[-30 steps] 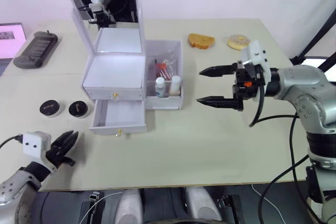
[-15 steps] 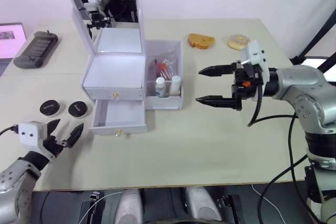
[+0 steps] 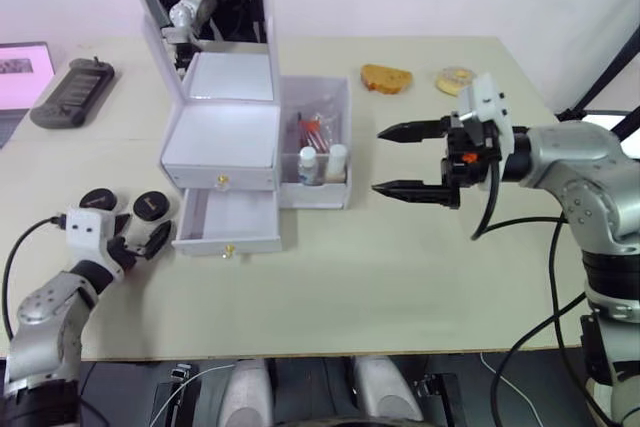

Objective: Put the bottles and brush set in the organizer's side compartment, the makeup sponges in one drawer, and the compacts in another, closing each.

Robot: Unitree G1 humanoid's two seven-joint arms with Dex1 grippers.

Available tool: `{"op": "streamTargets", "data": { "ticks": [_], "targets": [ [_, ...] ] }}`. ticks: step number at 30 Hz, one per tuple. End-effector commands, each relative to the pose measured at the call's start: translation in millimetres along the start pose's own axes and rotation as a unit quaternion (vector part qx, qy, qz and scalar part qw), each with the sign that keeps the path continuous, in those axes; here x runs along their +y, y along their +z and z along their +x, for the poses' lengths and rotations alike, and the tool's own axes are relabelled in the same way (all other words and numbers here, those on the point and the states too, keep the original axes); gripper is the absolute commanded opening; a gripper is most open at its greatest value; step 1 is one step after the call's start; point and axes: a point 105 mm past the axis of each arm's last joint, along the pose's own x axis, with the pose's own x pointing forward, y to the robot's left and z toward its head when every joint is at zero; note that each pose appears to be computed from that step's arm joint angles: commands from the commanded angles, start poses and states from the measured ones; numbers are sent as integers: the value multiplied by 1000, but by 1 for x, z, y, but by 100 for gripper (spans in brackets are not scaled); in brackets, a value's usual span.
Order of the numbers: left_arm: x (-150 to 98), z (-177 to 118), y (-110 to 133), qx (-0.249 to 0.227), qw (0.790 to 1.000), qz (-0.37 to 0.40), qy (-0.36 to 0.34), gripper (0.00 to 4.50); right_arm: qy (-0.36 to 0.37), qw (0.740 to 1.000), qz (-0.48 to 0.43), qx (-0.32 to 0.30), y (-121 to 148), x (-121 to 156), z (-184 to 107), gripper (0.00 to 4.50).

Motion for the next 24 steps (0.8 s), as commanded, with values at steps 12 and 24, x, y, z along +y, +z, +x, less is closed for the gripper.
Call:
{"op": "streamTargets", "data": {
  "ticks": [12, 24],
  "targets": [
    [0, 31, 7, -14, 999, 31, -17, 447, -1, 999, -48, -15, 22, 3, -3, 450],
    [4, 25, 9, -24, 999, 35, -12, 265, 6, 999, -47, -17, 22, 3, -1, 450]
  ]
}}
